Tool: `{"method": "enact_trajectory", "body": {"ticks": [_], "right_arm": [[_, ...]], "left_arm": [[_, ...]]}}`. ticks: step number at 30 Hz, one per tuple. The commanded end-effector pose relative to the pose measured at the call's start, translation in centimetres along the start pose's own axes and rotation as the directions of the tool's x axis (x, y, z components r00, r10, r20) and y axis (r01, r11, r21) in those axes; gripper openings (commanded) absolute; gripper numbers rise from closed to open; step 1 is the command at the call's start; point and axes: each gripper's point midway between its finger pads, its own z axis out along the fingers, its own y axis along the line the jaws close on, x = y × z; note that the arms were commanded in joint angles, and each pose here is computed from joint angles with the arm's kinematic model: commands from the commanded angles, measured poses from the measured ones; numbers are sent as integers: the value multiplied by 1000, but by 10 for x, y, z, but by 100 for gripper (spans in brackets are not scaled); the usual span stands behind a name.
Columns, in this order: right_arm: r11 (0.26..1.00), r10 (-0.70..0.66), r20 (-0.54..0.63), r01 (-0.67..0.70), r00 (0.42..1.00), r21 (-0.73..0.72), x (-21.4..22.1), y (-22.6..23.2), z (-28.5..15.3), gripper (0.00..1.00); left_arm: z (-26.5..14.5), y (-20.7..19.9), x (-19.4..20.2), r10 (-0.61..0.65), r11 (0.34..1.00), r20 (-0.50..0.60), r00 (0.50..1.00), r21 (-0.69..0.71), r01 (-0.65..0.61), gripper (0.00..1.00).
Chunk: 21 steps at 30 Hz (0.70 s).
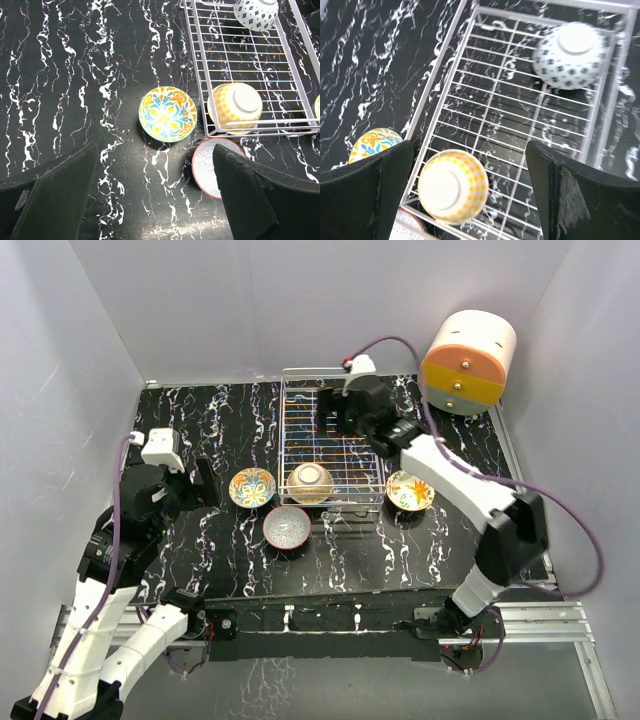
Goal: Load the bowls into the dish rack
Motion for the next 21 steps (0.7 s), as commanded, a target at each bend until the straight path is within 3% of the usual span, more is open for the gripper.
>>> {"method": "enact_trajectory", "body": {"ticks": [1,5,10,15,21], "right_arm": [[982,66,85,-80,994,169,-22,-59,-63,99],[939,207,89,-223,974,264,5,-128,-111,99],[885,303,11,-286,953,367,61,-172,-151,99],[865,386,-94,-325,918,381,110,-185,-156,98],[873,458,-214,-391,863,291,144,-163,-149,86]], "left_arm": [[4,-4,-2,4,1000,4,1000,16,-4,97],[9,-11,-2,3,999,4,1000,45,-3,97],[13,-16,-1,3,997,4,1000,71,-4,97],[16,-21,3,2,995,1,1000,100,-2,97],[14,-21,4,1,994,5,1000,106,-2,97]]}}
